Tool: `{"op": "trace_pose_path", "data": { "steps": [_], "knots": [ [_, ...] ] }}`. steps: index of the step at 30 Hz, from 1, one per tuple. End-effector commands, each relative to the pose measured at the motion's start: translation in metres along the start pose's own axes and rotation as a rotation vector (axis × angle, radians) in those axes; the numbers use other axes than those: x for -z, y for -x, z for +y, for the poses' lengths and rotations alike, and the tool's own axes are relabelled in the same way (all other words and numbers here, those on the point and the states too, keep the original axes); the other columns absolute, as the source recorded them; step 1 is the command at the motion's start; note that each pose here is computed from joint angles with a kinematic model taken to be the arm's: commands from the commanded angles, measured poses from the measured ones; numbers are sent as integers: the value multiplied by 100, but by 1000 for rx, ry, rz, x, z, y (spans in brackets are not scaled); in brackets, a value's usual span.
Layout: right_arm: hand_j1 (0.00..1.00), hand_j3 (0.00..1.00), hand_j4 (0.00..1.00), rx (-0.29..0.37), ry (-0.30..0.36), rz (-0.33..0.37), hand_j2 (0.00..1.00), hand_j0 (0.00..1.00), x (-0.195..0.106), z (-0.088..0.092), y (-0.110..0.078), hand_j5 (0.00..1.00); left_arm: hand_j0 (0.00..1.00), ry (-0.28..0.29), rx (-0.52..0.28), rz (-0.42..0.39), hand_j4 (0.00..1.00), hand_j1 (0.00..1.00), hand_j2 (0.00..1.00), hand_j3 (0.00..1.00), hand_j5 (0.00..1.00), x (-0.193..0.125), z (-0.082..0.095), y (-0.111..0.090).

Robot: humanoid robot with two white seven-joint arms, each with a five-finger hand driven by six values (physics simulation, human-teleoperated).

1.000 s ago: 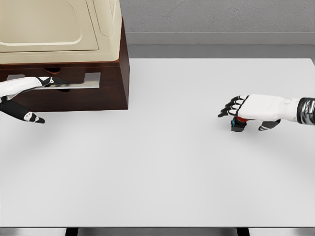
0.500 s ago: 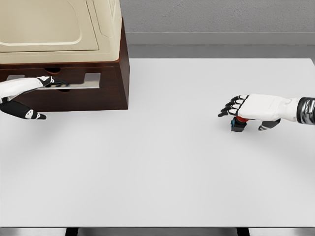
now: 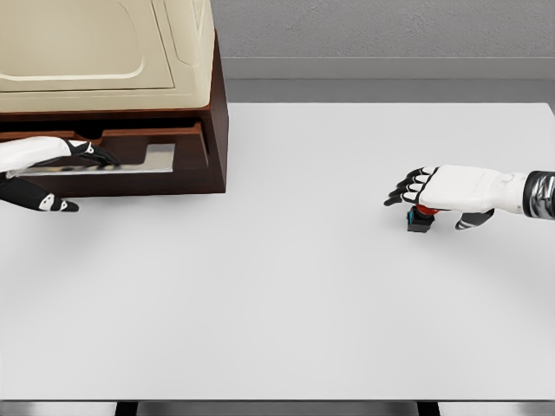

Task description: Open the cabinet drawer with left arm, and place a switch into the drawer with right arm

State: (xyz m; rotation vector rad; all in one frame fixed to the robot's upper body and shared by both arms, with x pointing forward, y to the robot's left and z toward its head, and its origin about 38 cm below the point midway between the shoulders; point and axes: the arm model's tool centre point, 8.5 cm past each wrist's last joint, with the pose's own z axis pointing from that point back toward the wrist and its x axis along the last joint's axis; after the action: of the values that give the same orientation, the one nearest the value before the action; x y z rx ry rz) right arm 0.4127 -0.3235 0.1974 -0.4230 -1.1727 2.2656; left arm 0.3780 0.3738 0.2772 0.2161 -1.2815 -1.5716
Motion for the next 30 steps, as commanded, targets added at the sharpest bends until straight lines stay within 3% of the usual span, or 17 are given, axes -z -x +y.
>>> {"op": "trace_pose_path", "data": {
  "steps": [1, 11, 16, 30],
  "knots": [
    [99, 99, 99, 3, 3, 1, 99, 99, -1, 0, 0, 99, 80, 3, -59, -79, 80, 80, 80, 80, 80, 3, -3, -10],
    [97, 97, 97, 2, 2, 1, 97, 97, -1, 0, 0, 97, 80, 6, -48, -139, 80, 80, 80, 80, 80, -9, 1, -14],
    [85, 85, 85, -4, -2, 4, 85, 85, 0, 0, 0, 85, 80, 8, -53, -145, 80, 80, 80, 80, 80, -11, 1, -14],
    [86, 86, 86, -11, 2, -1, 86, 86, 0, -2, -2, 86, 81, 2, -85, -203, 81, 81, 81, 81, 81, -19, 4, -19]
  ]
}}
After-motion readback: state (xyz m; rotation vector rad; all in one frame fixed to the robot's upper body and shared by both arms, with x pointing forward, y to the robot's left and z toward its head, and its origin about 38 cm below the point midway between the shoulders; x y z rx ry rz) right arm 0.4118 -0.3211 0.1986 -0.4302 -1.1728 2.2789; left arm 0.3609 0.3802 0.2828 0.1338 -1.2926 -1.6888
